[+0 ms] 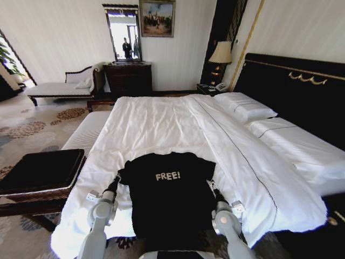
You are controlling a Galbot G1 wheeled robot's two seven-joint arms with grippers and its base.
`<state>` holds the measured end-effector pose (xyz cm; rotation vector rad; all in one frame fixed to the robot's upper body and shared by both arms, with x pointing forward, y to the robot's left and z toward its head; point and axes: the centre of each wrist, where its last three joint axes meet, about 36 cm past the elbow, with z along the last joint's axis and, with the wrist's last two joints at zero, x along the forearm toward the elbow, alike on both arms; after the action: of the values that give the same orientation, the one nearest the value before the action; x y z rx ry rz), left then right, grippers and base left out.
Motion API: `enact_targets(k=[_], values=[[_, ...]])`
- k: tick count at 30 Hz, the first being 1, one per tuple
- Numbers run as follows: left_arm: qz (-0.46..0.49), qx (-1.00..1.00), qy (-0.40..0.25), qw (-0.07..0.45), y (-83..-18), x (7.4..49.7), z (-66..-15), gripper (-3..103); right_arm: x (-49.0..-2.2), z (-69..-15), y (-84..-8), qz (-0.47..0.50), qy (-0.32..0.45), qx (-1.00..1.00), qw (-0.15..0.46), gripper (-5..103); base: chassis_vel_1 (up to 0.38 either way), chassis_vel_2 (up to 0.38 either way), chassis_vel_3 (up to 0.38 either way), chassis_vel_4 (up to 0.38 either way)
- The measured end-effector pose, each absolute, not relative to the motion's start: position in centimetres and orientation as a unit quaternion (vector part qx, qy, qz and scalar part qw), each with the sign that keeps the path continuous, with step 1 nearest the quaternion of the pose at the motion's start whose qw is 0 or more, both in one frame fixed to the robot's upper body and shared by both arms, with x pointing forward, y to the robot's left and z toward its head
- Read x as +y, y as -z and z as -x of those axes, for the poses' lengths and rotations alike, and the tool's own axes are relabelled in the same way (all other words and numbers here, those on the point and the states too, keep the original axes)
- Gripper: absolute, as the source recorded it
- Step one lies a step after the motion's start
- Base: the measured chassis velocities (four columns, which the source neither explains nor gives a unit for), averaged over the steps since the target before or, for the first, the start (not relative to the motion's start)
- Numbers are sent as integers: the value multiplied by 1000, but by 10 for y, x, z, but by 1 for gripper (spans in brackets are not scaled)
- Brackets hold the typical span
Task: Fold the clothes on the bed and place them into the basket.
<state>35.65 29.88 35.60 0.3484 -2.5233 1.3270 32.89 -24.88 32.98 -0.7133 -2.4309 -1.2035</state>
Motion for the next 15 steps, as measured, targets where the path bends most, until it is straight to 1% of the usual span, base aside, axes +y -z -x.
enact_targets(k=[3, 9, 14, 15], values=[[-126, -876, -448, 128, -358, 301, -353, 0, -248, -328, -330, 251, 423, -854, 168, 100, 0, 0, 0, 0], [-131, -896, -409, 115, -360, 300, -346, 0, -246, -327, -329, 251, 422, -855, 168, 100, 0, 0, 0, 0], [-134, -896, -407, 116, -360, 296, -343, 0, -244, -326, -329, 250, 421, -855, 168, 100, 0, 0, 0, 0], [-137, -896, -405, 120, -359, 296, -341, -2, -243, -326, -330, 250, 422, -855, 168, 100, 0, 0, 0, 0]])
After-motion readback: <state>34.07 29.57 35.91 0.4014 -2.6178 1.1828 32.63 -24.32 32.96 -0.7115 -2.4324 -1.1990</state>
